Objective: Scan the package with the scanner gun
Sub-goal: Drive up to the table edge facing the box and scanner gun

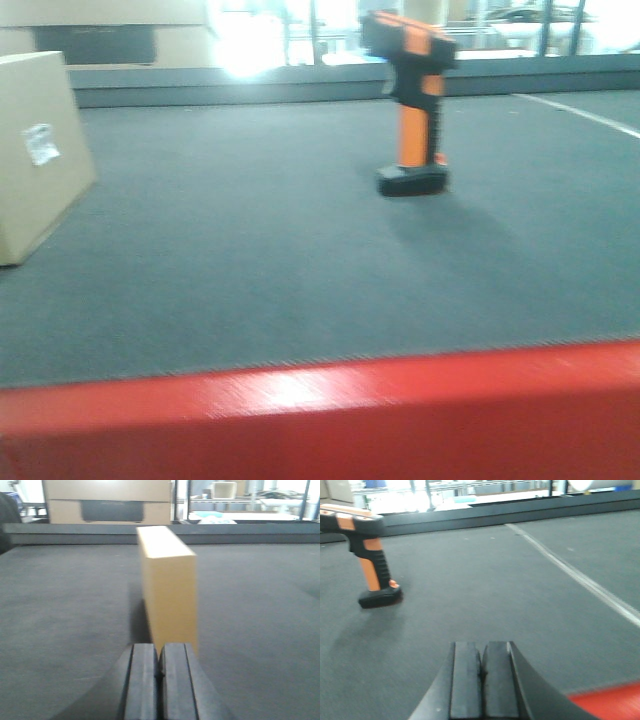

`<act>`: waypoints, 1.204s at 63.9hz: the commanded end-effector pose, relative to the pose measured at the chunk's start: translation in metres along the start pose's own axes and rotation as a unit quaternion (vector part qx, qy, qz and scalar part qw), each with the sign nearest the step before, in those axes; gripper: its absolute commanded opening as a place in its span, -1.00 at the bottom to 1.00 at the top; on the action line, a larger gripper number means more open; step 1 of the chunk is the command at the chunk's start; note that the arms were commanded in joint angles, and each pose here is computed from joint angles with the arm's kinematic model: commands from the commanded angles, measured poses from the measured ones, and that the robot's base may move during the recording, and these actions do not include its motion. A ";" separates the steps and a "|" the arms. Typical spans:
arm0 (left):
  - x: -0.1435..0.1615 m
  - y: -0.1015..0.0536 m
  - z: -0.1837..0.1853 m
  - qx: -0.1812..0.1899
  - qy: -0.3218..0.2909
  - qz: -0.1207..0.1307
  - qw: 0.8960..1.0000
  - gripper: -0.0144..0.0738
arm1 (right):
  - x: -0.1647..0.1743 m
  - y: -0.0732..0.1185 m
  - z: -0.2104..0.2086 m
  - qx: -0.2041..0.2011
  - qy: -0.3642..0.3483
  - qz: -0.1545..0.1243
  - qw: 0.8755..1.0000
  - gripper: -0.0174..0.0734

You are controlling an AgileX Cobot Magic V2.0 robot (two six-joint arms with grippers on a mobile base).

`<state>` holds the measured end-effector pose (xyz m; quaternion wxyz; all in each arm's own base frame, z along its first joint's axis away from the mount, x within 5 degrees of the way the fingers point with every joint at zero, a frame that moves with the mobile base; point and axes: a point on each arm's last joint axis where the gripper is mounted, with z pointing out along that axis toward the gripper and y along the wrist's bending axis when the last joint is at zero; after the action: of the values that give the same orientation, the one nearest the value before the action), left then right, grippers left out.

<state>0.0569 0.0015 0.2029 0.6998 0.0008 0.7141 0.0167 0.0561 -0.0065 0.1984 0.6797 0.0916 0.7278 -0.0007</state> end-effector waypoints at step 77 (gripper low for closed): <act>-0.003 0.000 -0.001 0.001 -0.014 -0.003 1.000 -0.92 | -0.001 0.005 -0.001 -0.041 -0.006 -0.006 0.999 -0.97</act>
<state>0.0569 0.0015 0.2029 0.6998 0.0008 0.7141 0.0167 0.0565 -0.0021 0.1984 0.6792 0.0630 0.7308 0.0260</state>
